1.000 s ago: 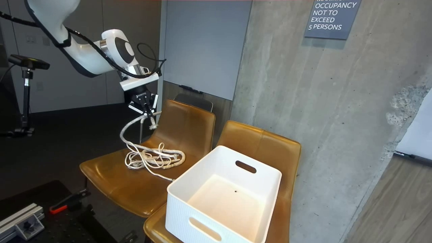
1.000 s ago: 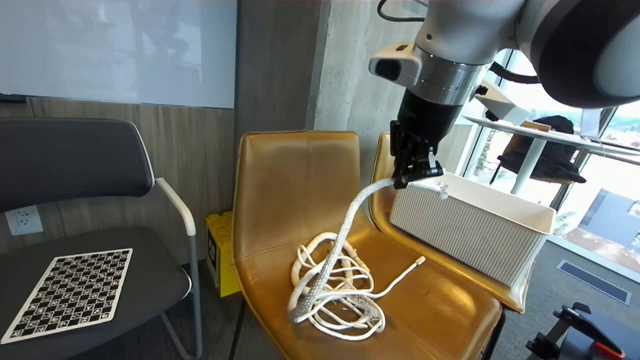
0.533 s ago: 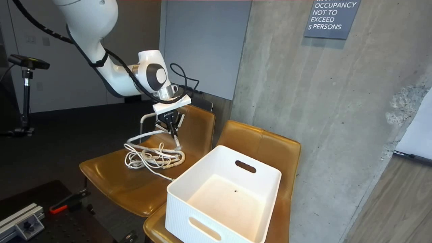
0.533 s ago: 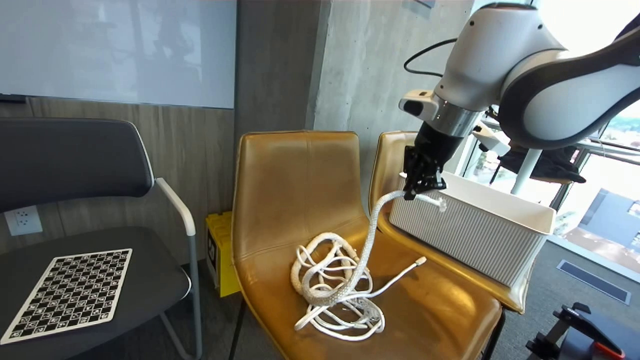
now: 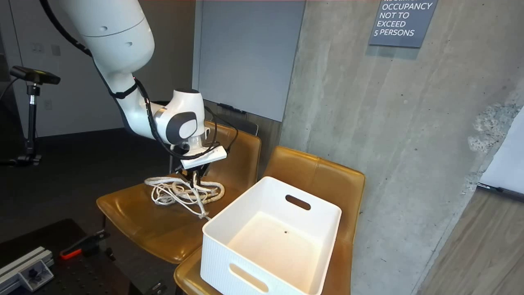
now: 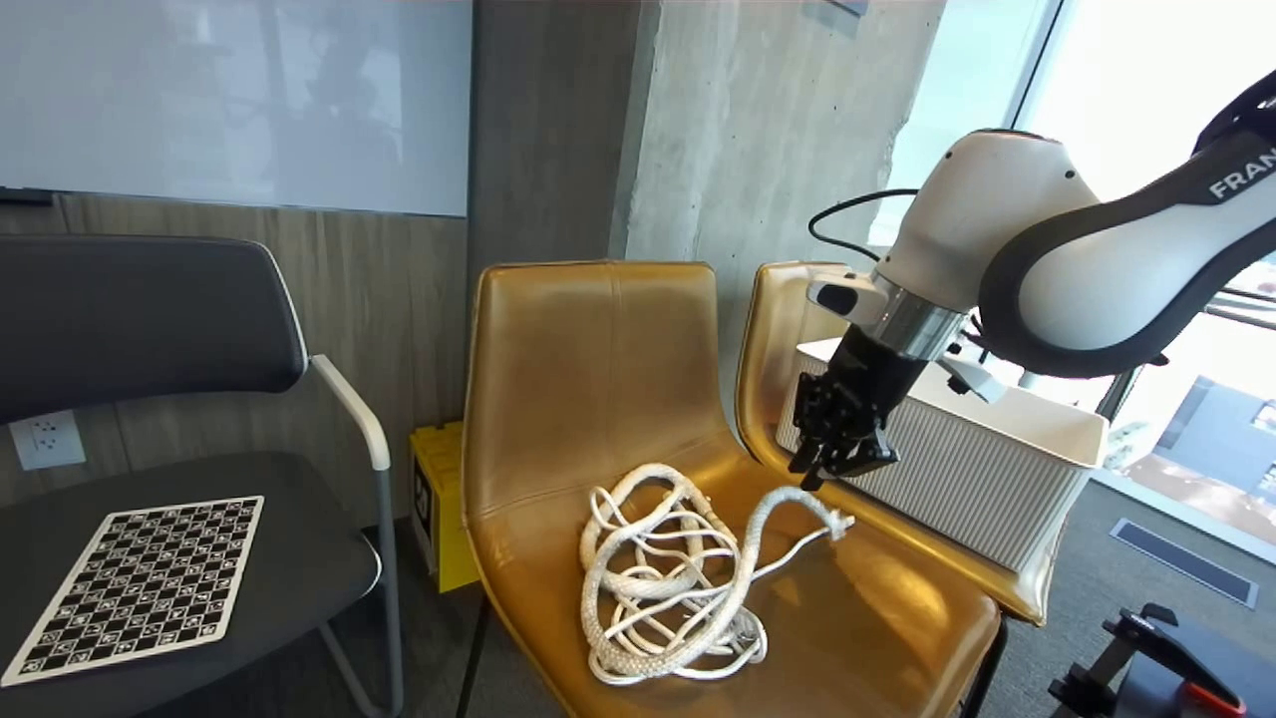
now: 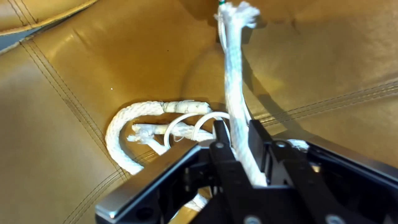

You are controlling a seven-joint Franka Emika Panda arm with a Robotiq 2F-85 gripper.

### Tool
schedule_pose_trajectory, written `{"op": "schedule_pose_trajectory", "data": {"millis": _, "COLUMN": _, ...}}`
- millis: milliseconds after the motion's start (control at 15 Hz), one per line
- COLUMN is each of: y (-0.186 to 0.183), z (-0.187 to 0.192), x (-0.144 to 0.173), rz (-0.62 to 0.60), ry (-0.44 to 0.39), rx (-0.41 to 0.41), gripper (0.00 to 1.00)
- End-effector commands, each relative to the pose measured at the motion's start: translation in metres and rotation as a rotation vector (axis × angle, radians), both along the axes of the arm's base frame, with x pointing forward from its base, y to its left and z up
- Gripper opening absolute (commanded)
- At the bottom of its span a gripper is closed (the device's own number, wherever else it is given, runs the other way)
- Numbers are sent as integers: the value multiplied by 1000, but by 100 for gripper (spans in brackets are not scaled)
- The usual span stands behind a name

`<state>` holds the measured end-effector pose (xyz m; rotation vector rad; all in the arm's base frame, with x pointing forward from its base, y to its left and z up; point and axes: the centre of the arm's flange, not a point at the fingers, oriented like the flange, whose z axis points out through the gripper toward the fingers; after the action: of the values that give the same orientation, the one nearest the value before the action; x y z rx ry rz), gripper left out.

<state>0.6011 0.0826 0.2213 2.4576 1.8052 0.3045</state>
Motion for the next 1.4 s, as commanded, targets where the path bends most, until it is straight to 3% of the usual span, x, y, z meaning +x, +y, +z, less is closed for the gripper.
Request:
{"op": "schedule_pose_trajectory", "data": {"millis": 0, "y": -18, "z": 21, "x": -12, "rz": 107, "ry": -6, "rx": 54, "gripper": 58}}
{"op": "schedule_pose_trajectory", "data": {"millis": 267, "y": -3, "z": 42, "x": -19, "rz": 263, "ry": -32, "rx": 125, "gripper": 85}}
{"op": "schedule_pose_trajectory", "data": {"millis": 400, "y": 3, "z": 57, "x": -16, "rz": 358, "ry": -50, "rx": 121, "gripper": 99}}
{"op": "schedule_pose_trajectory", "data": {"millis": 600, "y": -21, "z": 89, "x": 7, "rz": 482, "ry": -23, "rx": 49, "gripper": 100}}
{"op": "schedule_pose_trajectory", "data": {"millis": 667, "y": 5, "z": 60, "x": -4, "rz": 418, "ry": -37, "rx": 81, "gripper": 100}}
{"op": "schedule_pose_trajectory", "data": {"millis": 1333, "y": 7, "z": 57, "x": -4, "rz": 424, "ry": -21, "rx": 76, "gripper": 100}}
